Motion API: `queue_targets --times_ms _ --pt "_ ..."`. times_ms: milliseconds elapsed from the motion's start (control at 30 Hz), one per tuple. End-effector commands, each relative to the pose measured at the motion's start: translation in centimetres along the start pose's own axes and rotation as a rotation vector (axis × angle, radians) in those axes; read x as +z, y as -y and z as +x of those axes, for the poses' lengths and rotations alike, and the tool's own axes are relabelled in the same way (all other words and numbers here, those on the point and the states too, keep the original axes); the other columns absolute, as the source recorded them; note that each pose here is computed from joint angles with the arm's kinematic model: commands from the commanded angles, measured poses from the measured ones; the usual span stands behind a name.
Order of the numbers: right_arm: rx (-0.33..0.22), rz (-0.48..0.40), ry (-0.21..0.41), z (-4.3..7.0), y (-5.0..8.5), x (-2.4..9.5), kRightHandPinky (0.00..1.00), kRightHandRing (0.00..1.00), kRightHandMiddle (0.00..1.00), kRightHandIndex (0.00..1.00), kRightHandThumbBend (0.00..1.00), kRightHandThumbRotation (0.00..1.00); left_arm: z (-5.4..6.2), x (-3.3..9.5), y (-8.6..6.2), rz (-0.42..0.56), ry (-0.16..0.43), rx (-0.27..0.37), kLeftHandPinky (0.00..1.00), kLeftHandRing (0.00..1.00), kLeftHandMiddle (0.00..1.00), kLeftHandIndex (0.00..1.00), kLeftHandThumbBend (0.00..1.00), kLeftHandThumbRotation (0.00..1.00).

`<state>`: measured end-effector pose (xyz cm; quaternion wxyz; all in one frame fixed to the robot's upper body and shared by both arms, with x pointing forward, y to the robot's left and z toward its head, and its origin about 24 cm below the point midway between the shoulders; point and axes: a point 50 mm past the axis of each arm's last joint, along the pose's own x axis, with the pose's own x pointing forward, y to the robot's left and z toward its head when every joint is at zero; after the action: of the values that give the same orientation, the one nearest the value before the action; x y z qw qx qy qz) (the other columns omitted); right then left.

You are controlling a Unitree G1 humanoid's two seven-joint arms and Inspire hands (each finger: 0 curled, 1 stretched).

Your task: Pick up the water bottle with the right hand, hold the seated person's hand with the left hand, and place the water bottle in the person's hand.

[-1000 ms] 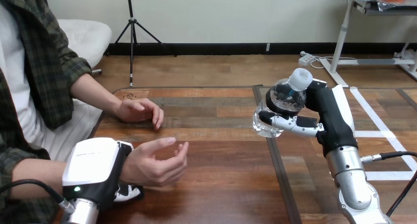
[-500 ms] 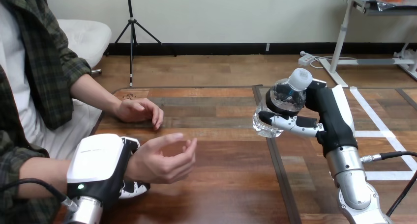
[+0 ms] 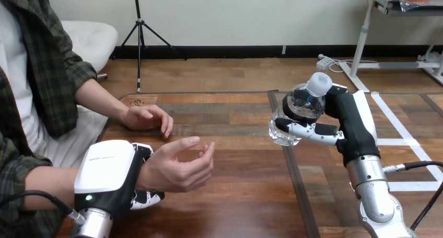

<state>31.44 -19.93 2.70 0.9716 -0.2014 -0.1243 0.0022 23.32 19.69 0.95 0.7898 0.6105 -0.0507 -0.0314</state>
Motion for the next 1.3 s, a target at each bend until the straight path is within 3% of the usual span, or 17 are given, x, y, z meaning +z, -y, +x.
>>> queue_targets --times_ms 0,1267 --pt "-0.055 0.013 0.167 2.94 0.8 3.48 0.38 0.44 0.48 0.48 0.73 0.0 0.57 0.86 -1.03 -0.015 0.026 0.052 0.35 0.38 0.42 0.38 0.85 0.0" --pt "-0.051 0.024 0.177 3.0 0.76 3.64 0.38 0.44 0.48 0.48 0.72 0.0 0.38 1.77 -1.49 -0.041 0.07 0.12 0.32 0.36 0.39 0.36 0.88 0.0"
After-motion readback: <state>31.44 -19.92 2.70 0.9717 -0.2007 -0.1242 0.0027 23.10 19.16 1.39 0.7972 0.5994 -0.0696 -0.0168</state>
